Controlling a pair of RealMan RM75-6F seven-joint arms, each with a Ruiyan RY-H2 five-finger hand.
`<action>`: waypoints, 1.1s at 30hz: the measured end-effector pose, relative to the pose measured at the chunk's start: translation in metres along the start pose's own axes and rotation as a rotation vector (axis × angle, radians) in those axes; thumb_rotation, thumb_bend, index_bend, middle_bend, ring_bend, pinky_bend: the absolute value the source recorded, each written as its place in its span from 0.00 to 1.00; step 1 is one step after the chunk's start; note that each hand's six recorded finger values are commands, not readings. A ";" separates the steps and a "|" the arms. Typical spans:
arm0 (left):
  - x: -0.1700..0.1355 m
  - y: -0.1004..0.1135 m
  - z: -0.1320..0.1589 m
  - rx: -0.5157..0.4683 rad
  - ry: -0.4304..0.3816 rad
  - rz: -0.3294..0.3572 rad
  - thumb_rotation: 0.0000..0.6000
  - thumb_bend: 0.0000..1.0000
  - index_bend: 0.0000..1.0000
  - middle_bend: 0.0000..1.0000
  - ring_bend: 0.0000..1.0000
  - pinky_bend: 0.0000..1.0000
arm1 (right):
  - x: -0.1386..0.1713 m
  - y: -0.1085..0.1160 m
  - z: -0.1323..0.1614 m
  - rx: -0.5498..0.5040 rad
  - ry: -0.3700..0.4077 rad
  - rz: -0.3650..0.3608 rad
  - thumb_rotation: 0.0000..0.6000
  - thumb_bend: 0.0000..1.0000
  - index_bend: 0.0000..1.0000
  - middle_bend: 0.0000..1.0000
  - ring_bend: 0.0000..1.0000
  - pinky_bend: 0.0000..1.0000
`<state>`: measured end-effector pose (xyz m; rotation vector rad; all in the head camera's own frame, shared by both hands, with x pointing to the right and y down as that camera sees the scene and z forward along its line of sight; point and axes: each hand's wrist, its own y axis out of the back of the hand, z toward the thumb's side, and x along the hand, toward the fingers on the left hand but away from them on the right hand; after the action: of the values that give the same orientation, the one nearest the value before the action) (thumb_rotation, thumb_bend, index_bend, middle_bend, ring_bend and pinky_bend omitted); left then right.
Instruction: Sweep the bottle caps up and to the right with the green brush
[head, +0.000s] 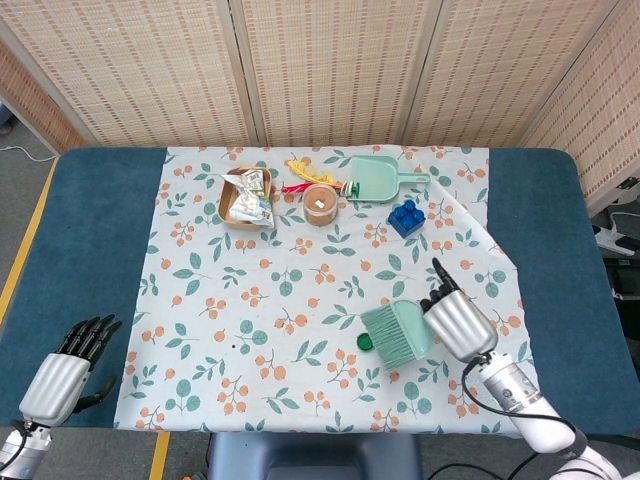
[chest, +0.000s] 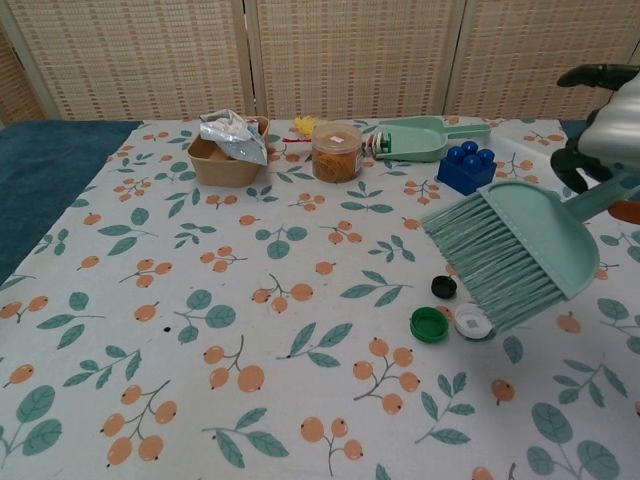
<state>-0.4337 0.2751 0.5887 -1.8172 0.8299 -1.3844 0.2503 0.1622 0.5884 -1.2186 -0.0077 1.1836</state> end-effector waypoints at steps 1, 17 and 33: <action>0.000 0.001 0.000 -0.001 0.000 0.001 1.00 0.37 0.00 0.00 0.00 0.09 | -0.002 0.006 0.004 0.030 0.010 -0.006 1.00 0.50 0.98 0.79 0.48 0.00; -0.003 0.007 -0.005 -0.016 0.003 0.015 1.00 0.37 0.00 0.00 0.00 0.08 | -0.040 0.049 0.104 0.236 0.169 0.011 1.00 0.50 0.98 0.79 0.48 0.00; -0.001 0.005 -0.005 -0.004 0.008 0.013 1.00 0.37 0.00 0.00 0.00 0.09 | -0.058 0.012 0.102 0.371 0.116 0.118 1.00 0.50 0.98 0.79 0.48 0.00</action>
<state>-0.4392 0.2725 0.5849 -1.8071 0.8479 -1.3838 0.1583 0.1930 0.6552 -0.9660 0.3602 1.1528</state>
